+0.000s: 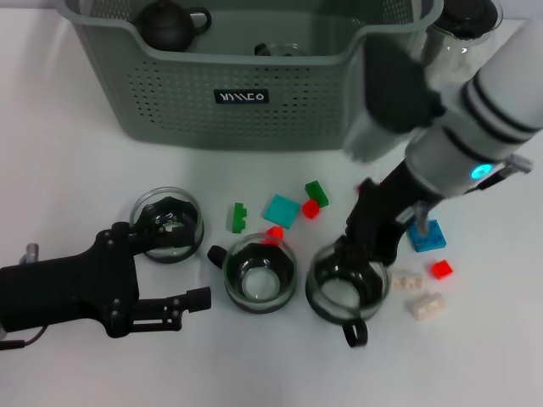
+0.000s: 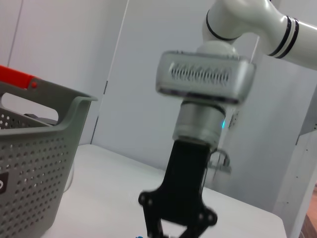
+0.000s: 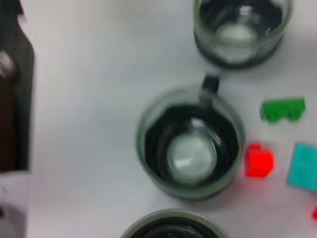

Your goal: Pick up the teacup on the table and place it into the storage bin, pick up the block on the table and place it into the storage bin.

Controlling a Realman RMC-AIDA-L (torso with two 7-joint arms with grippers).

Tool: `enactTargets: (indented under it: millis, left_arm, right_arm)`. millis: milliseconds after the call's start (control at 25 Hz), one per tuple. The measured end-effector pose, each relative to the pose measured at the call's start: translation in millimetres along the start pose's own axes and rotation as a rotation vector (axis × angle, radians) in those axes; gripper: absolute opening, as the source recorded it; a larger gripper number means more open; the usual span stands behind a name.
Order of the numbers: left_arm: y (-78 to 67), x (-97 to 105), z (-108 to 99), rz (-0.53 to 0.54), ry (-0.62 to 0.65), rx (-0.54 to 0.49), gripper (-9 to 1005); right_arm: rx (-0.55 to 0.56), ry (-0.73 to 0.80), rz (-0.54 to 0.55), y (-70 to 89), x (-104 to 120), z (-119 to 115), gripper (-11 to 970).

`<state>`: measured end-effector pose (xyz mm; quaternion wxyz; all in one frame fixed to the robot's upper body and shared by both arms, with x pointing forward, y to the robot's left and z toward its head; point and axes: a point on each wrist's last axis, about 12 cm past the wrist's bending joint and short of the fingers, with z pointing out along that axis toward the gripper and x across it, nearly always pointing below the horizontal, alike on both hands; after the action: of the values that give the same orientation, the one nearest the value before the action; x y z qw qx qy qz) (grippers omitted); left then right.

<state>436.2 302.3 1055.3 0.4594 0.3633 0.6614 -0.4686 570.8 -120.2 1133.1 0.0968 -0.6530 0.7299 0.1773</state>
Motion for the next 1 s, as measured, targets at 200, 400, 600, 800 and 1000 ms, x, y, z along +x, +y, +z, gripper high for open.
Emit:
enactTargets:
  millis: [200,400,600,800,1000]
  left_arm:
    - [-0.1,0.2,-0.3,0.0,0.0,-0.001,832]
    - [-0.9,1.2,-1.0,-0.002,0.0,-0.004,831]
    - [-0.5,0.9,-0.6,-0.002,0.0,-0.004,831]
    - [0.9,-0.8,0.7,0.001,0.001,0.001,830]
    - [0.5,-0.1,1.7,-0.003,-0.002,0.002,829]
  right_arm:
    - [-0.075,-0.211,0.017,-4.8,10.4,-45.8,63]
    - [-0.025,-0.589,0.025,-8.6,38.6,-108.7,75]
    - [0.246,-0.991,0.115,-10.7,57.8,-157.4,88]
    - [0.404,-1.039,0.25,-32.2,26.7,-162.8,100]
    - [0.553,-0.846,0.36,-65.0,-29.6,-146.4,112]
